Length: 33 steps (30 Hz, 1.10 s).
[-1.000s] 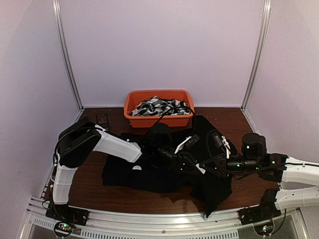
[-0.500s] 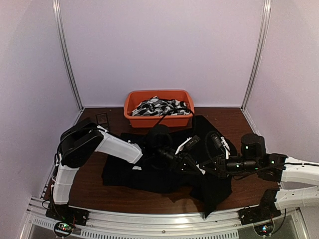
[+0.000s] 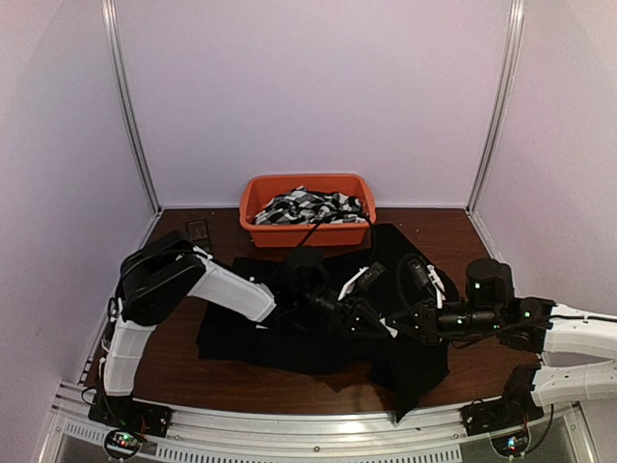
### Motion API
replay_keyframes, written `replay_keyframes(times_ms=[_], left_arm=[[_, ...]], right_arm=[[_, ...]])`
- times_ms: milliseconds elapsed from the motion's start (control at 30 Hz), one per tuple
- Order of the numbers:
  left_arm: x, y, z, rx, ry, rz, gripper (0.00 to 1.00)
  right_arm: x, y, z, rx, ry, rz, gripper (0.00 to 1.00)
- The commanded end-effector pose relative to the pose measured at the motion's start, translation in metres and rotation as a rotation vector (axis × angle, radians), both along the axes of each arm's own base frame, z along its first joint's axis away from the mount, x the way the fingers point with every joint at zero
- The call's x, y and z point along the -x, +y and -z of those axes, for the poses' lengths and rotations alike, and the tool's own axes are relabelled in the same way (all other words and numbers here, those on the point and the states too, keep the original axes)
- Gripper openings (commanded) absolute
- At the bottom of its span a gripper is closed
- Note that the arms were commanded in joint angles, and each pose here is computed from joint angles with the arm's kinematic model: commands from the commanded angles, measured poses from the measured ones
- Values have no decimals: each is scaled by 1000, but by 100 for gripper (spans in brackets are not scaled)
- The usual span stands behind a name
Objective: Pin the brooch onto the clothing
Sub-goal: Pin the clothing with brooches at the center of the board, then place the clothing with brooches at the center of the board.
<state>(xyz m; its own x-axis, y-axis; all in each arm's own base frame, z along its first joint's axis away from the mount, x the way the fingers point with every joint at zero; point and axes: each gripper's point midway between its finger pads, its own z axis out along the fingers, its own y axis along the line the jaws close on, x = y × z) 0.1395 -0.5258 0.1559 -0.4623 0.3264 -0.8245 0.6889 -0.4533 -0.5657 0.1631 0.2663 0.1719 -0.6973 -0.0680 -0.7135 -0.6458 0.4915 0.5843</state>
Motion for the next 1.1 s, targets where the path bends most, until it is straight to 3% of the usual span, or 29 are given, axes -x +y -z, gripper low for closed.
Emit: replay_keyframes(times_ms=[0,467,1067], left_arm=[[-9,-1,-17,99,-27,-41,9],[-22,-7,-9,75,1,-131,8],[-41,-15,22,-88,-44,-247,6]], right_arm=[[0,-11,29,76,31,31,0],[0,-10,29,70,1,29,0],[0,-9,24,63,-15,27,0]])
